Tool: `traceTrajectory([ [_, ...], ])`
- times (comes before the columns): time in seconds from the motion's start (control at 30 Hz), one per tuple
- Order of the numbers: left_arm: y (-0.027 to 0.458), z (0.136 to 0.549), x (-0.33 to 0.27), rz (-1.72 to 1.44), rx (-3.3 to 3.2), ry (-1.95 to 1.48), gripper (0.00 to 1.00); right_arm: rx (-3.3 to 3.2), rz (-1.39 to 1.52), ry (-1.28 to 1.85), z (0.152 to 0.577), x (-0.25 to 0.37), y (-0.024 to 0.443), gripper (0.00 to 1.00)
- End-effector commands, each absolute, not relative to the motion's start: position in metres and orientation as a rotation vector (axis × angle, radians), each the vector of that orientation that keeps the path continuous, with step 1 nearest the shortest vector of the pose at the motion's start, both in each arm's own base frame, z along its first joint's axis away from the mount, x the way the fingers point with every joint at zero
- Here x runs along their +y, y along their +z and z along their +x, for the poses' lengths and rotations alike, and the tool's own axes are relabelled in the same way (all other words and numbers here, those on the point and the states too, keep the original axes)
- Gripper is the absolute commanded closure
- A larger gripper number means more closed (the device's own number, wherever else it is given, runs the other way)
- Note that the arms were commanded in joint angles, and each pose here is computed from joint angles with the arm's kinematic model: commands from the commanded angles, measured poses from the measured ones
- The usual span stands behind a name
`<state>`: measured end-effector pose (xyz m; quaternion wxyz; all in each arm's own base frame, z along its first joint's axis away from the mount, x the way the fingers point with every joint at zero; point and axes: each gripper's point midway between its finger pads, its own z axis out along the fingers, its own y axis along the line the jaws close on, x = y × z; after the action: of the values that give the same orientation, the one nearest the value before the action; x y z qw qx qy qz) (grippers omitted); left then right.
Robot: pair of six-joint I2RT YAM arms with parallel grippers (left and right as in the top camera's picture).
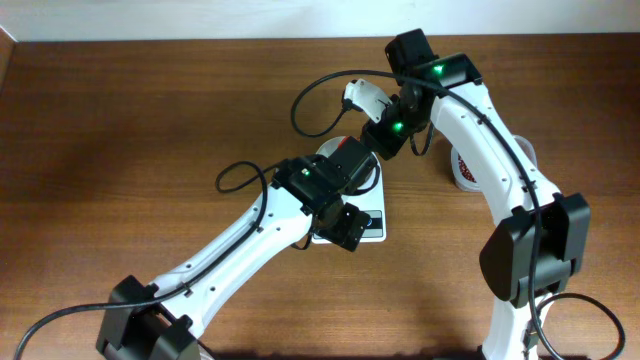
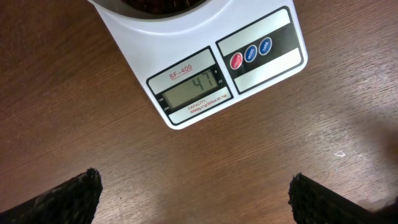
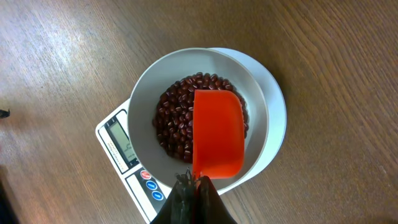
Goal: Scoop item into bowl and weigh 50g on scale
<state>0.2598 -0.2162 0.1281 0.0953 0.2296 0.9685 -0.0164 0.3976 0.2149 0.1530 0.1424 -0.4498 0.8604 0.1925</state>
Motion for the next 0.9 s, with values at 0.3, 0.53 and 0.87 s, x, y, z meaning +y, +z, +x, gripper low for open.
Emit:
traceTrajectory([
  [0.3,0.130,0.263,-0.216,0.685,2.861,-0.041,0.01,2.398,-1.369,0.519,0.390,0.226,0.174,0.96],
  [0.53,0.130,0.263,-0.216,0.685,2.861,-0.041,0.01,2.440,-1.240,0.471,0.405,0.223,0.176,0.96],
  [0.87,0.130,0.263,-0.216,0.685,2.861,-0.041,0.01,2.527,-0.460,1.161,0.427,0.157,0.220,0.96],
])
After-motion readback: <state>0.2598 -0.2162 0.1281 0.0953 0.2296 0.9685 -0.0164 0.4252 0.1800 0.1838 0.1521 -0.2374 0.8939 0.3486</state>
